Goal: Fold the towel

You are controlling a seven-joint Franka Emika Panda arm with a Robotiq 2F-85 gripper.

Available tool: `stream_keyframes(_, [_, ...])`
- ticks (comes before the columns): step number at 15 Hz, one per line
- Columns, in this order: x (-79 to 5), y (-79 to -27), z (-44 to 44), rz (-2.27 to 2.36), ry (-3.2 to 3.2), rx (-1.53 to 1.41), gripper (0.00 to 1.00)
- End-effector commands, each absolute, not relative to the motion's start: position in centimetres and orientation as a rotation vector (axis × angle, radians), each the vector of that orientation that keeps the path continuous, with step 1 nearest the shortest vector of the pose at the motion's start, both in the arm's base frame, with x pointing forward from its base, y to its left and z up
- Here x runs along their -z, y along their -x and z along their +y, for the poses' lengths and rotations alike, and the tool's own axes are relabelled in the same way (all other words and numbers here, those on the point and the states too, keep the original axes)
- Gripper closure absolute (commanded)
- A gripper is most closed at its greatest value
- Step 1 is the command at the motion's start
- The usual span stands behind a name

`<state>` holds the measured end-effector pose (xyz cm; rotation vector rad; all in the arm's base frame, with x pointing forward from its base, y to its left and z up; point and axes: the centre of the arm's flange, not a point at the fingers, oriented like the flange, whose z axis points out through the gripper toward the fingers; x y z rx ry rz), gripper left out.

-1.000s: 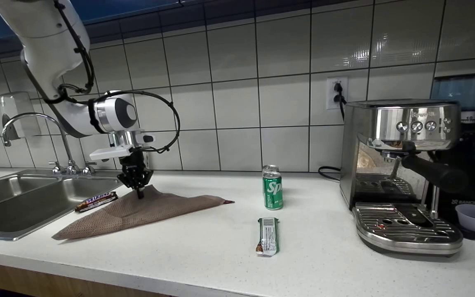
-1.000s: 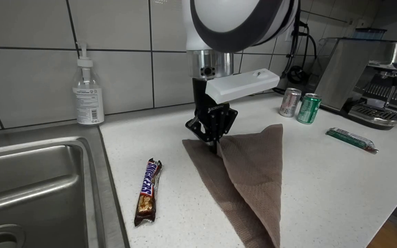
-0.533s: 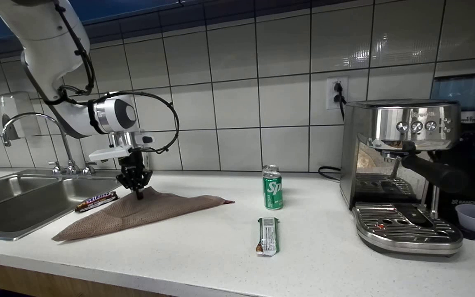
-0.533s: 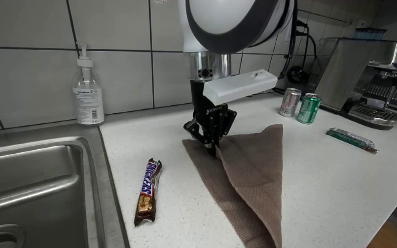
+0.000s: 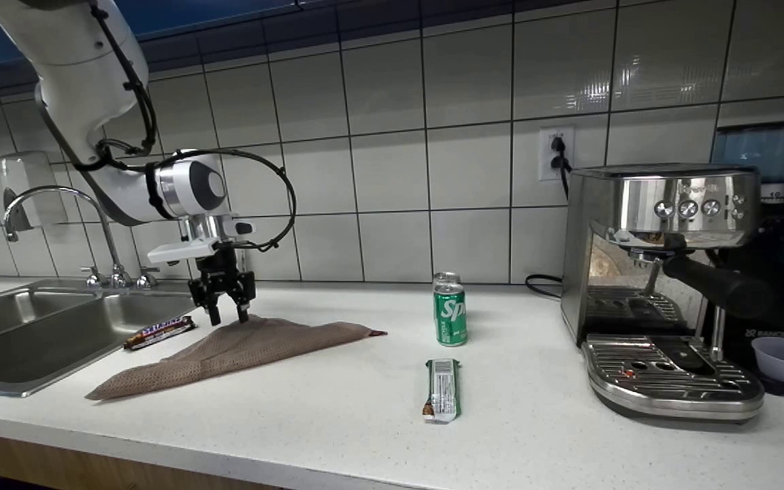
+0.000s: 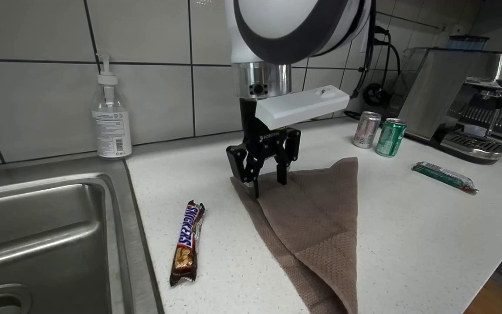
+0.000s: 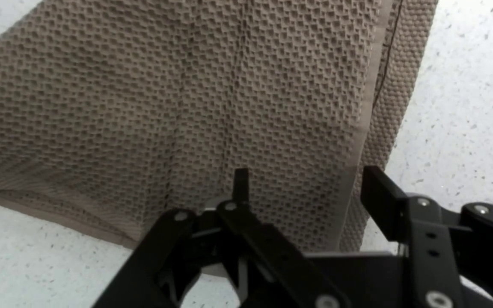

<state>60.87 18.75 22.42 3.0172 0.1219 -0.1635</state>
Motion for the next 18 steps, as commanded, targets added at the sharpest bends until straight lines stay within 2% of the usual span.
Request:
stream_keyframes(1, [-23.8,-61.2,18.0,0.139,-3.029,0.187,0.01])
stream_keyframes(18, [-25.1,-61.1,10.6,-0.194,-3.114,0.217,0.0])
